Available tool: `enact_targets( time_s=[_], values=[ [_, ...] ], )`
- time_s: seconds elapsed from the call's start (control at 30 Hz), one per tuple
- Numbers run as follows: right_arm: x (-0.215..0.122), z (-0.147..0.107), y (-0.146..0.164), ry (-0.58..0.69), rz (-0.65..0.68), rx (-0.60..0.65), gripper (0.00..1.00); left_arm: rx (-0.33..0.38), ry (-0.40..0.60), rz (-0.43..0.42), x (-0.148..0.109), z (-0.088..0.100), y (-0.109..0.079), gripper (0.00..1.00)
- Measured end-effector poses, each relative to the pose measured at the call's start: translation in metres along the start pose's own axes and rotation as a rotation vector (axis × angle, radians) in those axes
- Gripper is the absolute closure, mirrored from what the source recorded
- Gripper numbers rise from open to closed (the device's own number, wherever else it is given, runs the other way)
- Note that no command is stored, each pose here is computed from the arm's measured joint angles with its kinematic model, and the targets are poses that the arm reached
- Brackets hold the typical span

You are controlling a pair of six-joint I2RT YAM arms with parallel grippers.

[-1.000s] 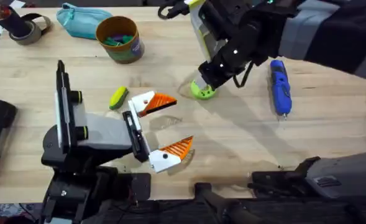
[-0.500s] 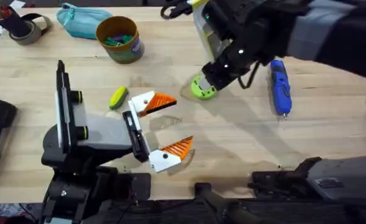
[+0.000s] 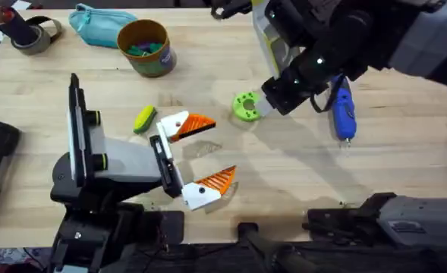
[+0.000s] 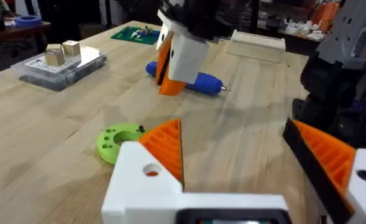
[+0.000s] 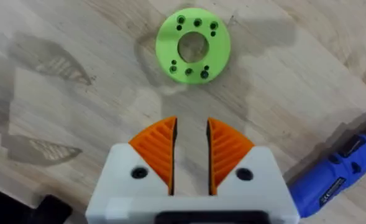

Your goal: Pick up the gripper from the table and insert it into the empty holder that is missing its gripper. Then pick up a screw, insert it into the mounting hole, and use the screwdriver to tighten it. Finally, clean up the table by picking up the vegetable and placing it into the bucket.

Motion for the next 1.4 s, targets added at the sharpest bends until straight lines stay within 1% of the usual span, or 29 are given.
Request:
enact_targets(
  time_s=[0.3, 0.43, 0.6, 0.8, 1.1, 1.4],
  values=[
    [0.004, -0.001, 0.000, -0.003, 0.000, 0.000, 0.719, 0.000, 0.000, 0.000, 0.000, 0.000, 0.000, 0.013],
    [0.017, -0.002, -0.001, -0.020, 0.000, 0.003, 0.719, 0.000, 0.000, 0.000, 0.000, 0.000, 0.000, 0.013],
    [0.033, -0.010, -0.006, 0.018, -0.006, 0.021, 0.719, 0.000, 0.000, 0.000, 0.000, 0.000, 0.000, 0.013],
    [0.054, 0.001, -0.010, 0.010, -0.010, 0.035, 0.719, 0.000, 0.000, 0.000, 0.000, 0.000, 0.000, 0.013],
    [0.079, 0.003, -0.010, 0.056, -0.011, 0.035, 0.719, 0.000, 0.000, 0.000, 0.000, 0.000, 0.000, 0.013],
    [0.087, 0.011, -0.010, 0.025, -0.011, 0.035, 0.719, 0.000, 0.000, 0.000, 0.000, 0.000, 0.000, 0.013]
  ],
)
Point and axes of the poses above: each hand's point on the last joint's axis, 136 mm out from that joint toward the fingers, its own x axis out along the fingers, its own y axis along the line the jaws close on, z = x × y, the point moved 8 cm from there along -x, back along the fingers, and after that the axes turned 1 degree about x, right-handed, at the moved point
